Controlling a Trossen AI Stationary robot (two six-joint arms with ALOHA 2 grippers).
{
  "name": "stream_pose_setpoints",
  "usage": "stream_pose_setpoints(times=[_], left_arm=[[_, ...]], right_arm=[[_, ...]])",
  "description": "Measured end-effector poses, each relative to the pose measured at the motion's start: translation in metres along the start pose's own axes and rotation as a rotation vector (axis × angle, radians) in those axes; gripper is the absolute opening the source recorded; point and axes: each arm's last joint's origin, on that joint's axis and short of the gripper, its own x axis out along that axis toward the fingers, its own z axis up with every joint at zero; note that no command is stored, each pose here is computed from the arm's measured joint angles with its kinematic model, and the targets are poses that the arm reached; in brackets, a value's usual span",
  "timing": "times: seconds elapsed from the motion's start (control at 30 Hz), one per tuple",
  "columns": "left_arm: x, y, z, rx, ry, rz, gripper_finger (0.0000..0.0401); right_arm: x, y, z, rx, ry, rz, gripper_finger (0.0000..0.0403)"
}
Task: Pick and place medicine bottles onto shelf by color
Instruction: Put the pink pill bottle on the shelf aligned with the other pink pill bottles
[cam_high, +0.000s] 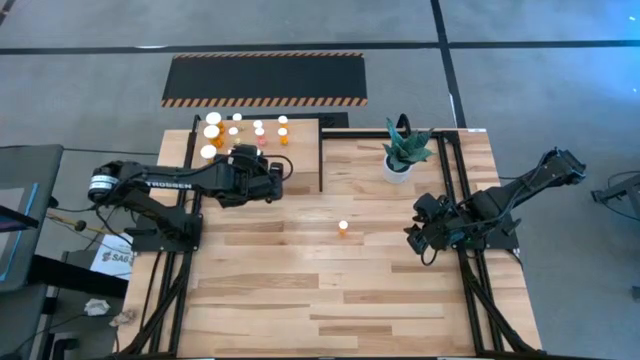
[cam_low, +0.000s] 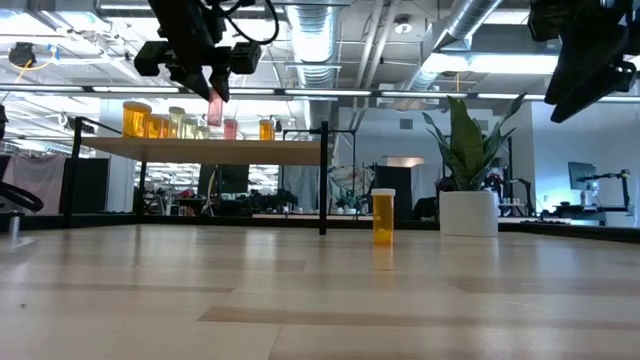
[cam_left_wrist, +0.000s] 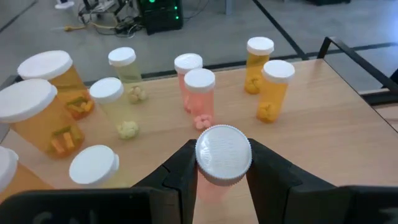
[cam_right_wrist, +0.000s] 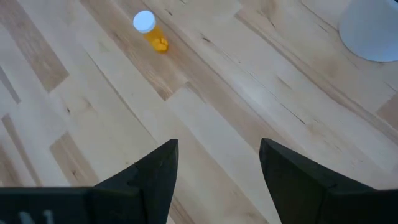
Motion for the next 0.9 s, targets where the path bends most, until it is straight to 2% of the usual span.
stream_pose_setpoints(times=[0.4,0.9], left_arm=[[0.006,-0.011,-0.014,0.046,-0.007,0.032,0.01],[0.01,-0.013,-0.016,-0.009,-0.031,0.053,0.01]], right_arm=[[0.0,0.001,0.0,0.004,-0.003,0.008,0.0249],[0.0,0.003,0.001,0.013,-0.011,0.025,0.0249]])
